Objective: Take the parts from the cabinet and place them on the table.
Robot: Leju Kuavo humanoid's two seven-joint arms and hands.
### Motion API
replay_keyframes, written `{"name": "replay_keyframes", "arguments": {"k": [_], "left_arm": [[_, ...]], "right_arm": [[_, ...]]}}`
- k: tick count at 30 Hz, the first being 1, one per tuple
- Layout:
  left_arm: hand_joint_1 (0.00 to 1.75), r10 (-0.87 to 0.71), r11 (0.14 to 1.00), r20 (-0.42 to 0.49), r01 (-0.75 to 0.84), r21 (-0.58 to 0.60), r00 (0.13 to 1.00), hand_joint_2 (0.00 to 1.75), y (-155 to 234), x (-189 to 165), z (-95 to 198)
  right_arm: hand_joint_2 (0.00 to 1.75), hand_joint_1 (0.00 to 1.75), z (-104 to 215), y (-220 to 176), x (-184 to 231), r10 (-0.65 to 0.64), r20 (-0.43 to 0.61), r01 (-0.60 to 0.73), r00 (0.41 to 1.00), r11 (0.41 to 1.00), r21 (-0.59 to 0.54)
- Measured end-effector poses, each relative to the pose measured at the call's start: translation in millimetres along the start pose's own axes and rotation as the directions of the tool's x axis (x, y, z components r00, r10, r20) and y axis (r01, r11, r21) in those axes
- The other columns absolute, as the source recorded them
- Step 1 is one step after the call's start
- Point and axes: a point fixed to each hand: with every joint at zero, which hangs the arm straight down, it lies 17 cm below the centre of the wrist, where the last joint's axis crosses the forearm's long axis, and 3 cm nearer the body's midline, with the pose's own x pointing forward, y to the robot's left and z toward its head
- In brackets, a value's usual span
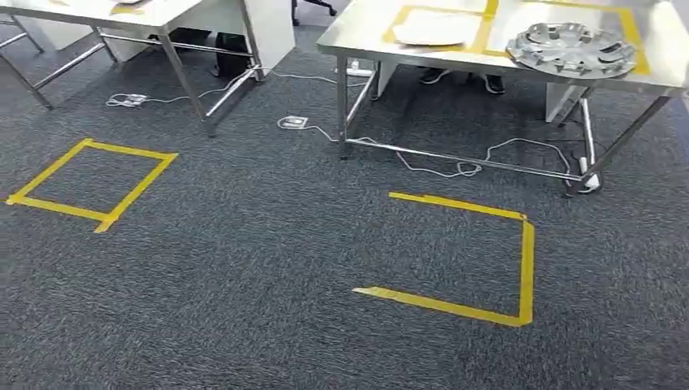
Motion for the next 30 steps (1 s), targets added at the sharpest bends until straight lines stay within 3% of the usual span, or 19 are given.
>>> {"name": "replay_keyframes", "arguments": {"k": [30], "left_arm": [[0.00,0.044,0.999,0.025,-0.043,-0.016,0.999,0.00,3.1,5.0,-1.6]], "right_arm": [[0.00,0.00,0.9,5.7,1.4,0.023,0.012,-0.023,1.000,1.000,0.013]]}}
